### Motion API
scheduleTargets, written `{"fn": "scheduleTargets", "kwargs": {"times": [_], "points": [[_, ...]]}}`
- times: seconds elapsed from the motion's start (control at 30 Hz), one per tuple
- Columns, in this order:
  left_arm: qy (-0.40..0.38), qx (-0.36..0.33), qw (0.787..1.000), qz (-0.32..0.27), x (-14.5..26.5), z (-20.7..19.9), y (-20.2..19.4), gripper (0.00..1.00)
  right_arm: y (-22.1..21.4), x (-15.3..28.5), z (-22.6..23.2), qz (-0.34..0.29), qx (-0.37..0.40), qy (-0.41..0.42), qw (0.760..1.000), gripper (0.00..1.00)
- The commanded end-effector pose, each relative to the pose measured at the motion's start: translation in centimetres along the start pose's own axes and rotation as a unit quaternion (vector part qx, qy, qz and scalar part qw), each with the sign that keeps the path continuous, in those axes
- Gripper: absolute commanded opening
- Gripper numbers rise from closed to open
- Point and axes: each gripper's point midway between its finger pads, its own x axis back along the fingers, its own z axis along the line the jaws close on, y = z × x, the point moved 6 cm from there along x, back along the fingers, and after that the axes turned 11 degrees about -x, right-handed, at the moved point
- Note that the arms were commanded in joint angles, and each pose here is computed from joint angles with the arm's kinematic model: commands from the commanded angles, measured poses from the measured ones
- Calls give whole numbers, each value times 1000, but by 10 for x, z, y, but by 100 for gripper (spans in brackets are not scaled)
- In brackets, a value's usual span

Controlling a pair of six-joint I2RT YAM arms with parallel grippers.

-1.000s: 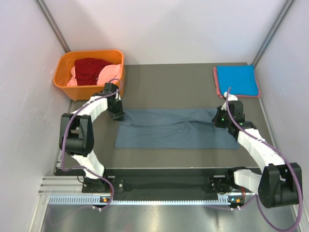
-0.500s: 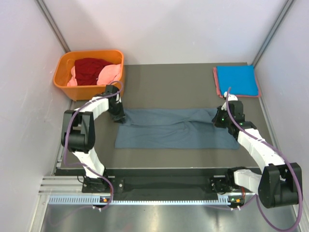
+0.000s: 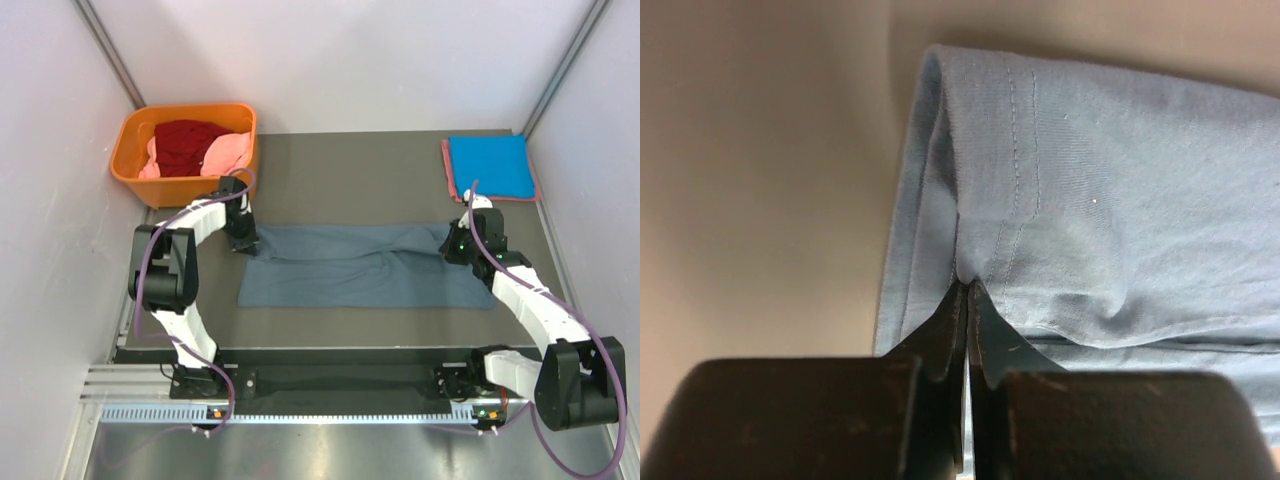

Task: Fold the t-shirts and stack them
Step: Fold the tshirt

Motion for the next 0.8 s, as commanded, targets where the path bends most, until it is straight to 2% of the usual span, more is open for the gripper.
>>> {"fn": "scheduleTargets", "kwargs": {"times": [0.0,0.27,0.53,0.77], "points": [[9,-3,1000,-4,1,1,10,0,7,2,6,-19,6,7,1000,0],[33,-2,999,-13,20,2,28,0,8,4,6,-21,7,6,1000,0],[77,-12,997,-2,23,13,22,0,5,7,0,-12,7,-19,1000,0],[73,-19,997,20,13,14,17,0,-2,12,-2,-10,8,-16,1000,0]]}}
